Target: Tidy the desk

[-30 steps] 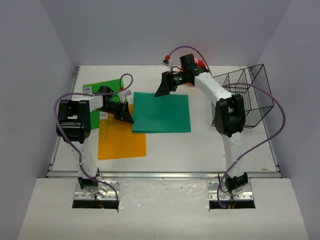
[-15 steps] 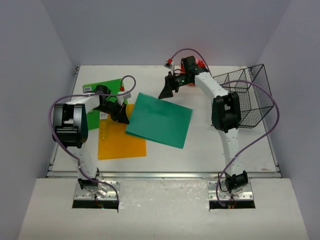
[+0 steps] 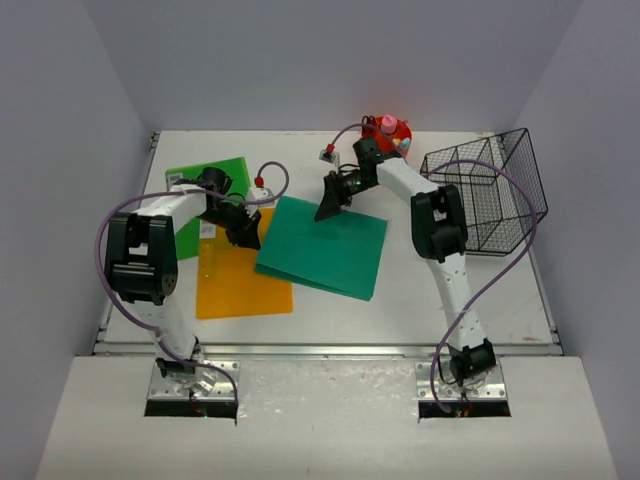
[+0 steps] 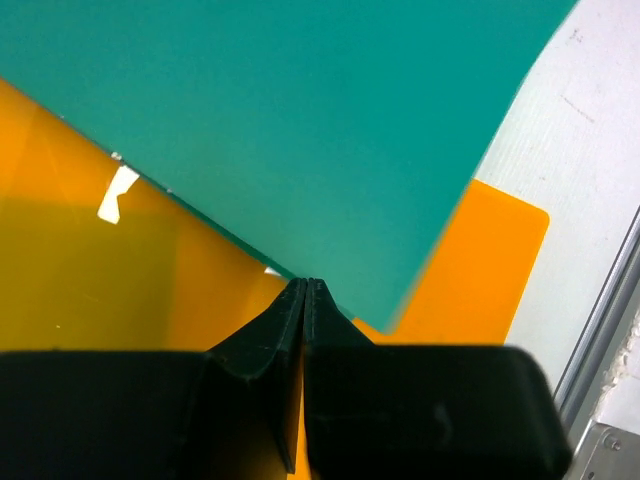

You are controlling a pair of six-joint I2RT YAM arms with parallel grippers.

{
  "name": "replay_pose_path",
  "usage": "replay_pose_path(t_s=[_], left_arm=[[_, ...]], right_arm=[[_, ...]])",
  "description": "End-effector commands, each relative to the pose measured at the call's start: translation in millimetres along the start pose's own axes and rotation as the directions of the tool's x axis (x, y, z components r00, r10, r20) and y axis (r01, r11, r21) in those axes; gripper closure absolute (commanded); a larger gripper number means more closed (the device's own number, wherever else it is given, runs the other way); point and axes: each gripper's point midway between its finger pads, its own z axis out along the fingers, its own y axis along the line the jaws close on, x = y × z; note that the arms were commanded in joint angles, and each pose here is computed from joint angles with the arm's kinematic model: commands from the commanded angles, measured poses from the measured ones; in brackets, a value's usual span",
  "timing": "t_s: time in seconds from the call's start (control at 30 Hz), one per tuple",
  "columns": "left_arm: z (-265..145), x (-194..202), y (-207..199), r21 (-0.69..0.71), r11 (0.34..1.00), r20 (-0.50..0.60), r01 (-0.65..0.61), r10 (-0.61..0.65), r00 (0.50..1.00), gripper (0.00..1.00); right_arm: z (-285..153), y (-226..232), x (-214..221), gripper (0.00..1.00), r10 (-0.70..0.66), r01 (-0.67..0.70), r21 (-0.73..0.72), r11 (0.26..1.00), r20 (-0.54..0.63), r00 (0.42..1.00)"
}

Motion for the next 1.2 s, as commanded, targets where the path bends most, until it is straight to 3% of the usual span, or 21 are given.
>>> replay_pose_path(t_s=[0.0,0.2,0.4,0.47,0.6,0.77,0.87,1.0,1.17], left_arm=[[-11,-29,0,-0.008,0.987,0.038,-0.161,0.161,0.986,1.00],[-12,-31,4,-0.018,0.982,0.028,-0.187,0.187,0.982,1.00],[-8,-36,12,-0.028,0.990,0.030,-0.136,0.137,0.990,1.00],[-6,-40,14,-0.013,0.998,0.045,-0.066,0.066,0.997,0.94],[1,-45,12,0.021,1.000,0.072,0.017,-0.019,0.997,0.92],[18,-42,-4,0.072,0.995,0.059,0.065,-0.070,0.996,0.92],[32,-36,-17,0.087,0.996,0.007,0.029,-0.030,1.000,0.94],[49,-28,-57,0.140,0.981,-0.076,-0.138,0.150,0.986,0.94],[68,-10,-99,0.208,0.907,-0.149,-0.366,0.399,0.905,0.94]], right_arm=[[-12,11,-40,0.10,-0.145,0.145,0.004,0.989,0.080,0.986],[-33,25,-74,0.11,-0.244,0.241,0.040,0.970,0.149,0.958],[-30,-13,-46,0.09,-0.298,0.290,0.137,0.947,0.043,0.954],[-27,-29,-32,0.09,-0.295,0.290,0.161,0.943,0.003,0.956],[-25,-51,-14,0.10,-0.302,0.306,0.192,0.933,-0.049,0.952],[-18,-70,0,0.19,-0.295,0.304,0.188,0.934,-0.078,0.952],[-15,-75,2,0.21,-0.292,0.304,0.194,0.933,-0.087,0.952],[-10,-77,6,0.22,-0.293,0.309,0.196,0.931,-0.107,0.950],[-8,-79,9,0.22,-0.296,0.316,0.199,0.928,-0.124,0.947]])
